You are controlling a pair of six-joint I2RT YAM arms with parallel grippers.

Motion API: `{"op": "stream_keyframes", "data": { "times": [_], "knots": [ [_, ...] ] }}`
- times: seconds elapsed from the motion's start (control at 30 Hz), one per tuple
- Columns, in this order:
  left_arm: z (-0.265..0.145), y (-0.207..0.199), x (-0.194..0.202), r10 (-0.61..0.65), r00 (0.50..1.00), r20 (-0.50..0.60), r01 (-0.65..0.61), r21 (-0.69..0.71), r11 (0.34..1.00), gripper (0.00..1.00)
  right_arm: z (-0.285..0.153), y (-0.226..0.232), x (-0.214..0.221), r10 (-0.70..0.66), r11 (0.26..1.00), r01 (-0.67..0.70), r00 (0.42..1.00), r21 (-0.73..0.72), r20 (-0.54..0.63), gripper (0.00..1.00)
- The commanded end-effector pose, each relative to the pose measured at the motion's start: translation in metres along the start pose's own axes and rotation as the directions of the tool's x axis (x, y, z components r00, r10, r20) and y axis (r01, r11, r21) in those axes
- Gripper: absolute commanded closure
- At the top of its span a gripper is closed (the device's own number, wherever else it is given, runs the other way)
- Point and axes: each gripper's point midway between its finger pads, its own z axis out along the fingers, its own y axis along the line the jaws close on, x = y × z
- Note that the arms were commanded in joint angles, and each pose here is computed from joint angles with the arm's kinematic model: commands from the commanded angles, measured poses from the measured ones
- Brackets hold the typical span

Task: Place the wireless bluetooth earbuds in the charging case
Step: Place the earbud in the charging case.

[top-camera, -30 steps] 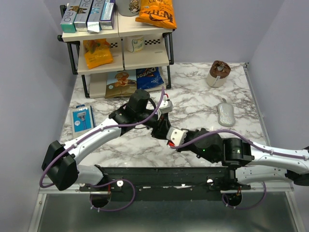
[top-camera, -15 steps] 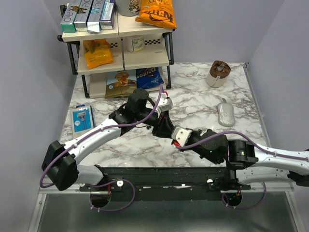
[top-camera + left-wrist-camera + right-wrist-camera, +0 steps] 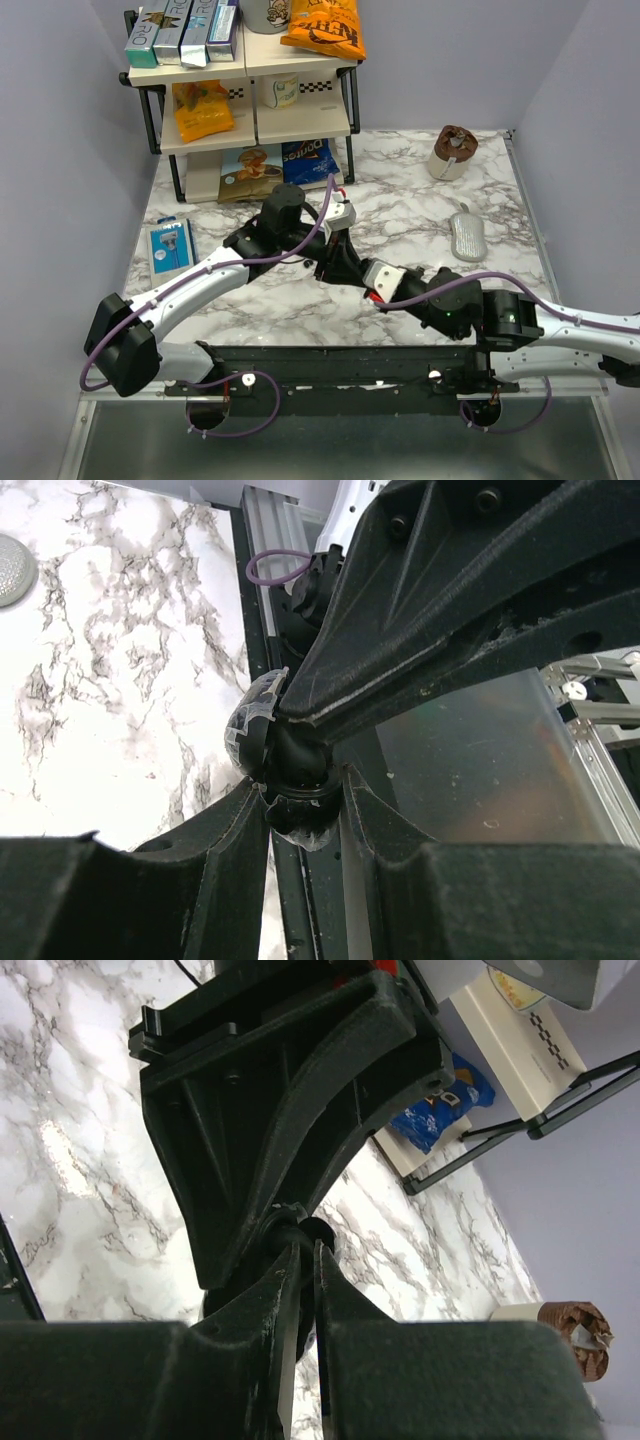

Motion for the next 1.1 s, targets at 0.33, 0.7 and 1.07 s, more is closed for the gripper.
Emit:
{"op": "stream_keyframes", "data": {
  "times": [0.33, 0.7, 1.07],
  "knots": [
    [-0.003, -0.011, -0.014, 0.069, 0.997, 0.044, -0.07, 0.032, 0.997, 1.0, 0.002, 0.009, 0.003, -0.011, 1.0, 0.01, 1.0, -0.028, -0.003, 0.69],
    [-0.002, -0.009, -0.009, 0.061, 0.997, 0.039, -0.062, 0.03, 0.998, 1.0, 0.004, 0.002, -0.012, -0.007, 1.0, 0.007, 1.0, -0.006, 0.029, 0.59],
    [-0.003, -0.007, -0.005, 0.061, 0.998, 0.036, -0.061, 0.017, 0.998, 1.0, -0.017, -0.029, -0.041, 0.123, 0.99, -0.131, 0.984, 0.055, 0.131, 0.46]
  ]
}}
